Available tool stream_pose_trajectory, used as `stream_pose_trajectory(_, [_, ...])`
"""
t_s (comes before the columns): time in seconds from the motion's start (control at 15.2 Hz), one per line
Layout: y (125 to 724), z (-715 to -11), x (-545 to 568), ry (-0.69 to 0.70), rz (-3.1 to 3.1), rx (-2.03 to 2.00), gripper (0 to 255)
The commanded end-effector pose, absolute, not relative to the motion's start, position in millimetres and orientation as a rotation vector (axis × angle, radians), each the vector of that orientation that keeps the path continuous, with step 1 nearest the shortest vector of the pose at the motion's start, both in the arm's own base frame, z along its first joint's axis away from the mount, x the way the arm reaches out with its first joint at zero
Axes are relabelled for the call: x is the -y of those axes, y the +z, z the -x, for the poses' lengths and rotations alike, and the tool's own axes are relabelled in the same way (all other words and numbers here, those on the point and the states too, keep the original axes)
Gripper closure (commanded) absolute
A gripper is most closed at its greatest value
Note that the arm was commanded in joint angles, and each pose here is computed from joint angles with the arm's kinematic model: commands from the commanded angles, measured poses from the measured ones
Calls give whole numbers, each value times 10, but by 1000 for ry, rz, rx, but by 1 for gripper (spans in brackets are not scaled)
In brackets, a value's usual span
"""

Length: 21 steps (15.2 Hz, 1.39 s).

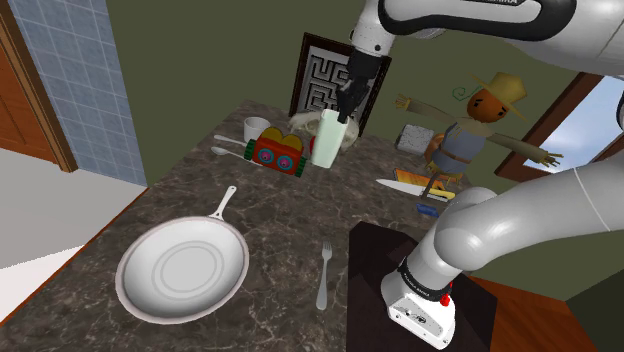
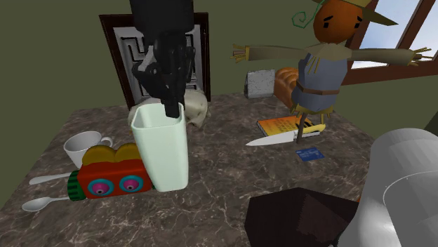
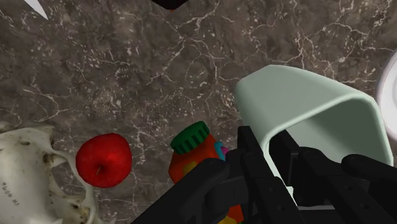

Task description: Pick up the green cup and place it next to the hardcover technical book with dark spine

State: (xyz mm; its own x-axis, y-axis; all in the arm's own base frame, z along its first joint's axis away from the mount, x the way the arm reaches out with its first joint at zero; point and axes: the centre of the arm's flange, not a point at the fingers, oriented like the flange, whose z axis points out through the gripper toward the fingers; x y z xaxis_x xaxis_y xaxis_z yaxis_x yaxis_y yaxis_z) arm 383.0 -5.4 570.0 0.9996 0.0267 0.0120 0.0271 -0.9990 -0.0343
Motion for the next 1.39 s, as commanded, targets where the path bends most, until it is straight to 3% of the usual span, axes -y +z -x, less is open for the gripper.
stream_pose_trajectory(0.0, [5811,-3815,57,-18,3107,42,255])
stream_pose_trajectory(0.46, [6165,-3815,57,-18,3107,42,255])
stream_pose_trajectory(1.32, [6170,-2848,1475,-18,3107,42,255])
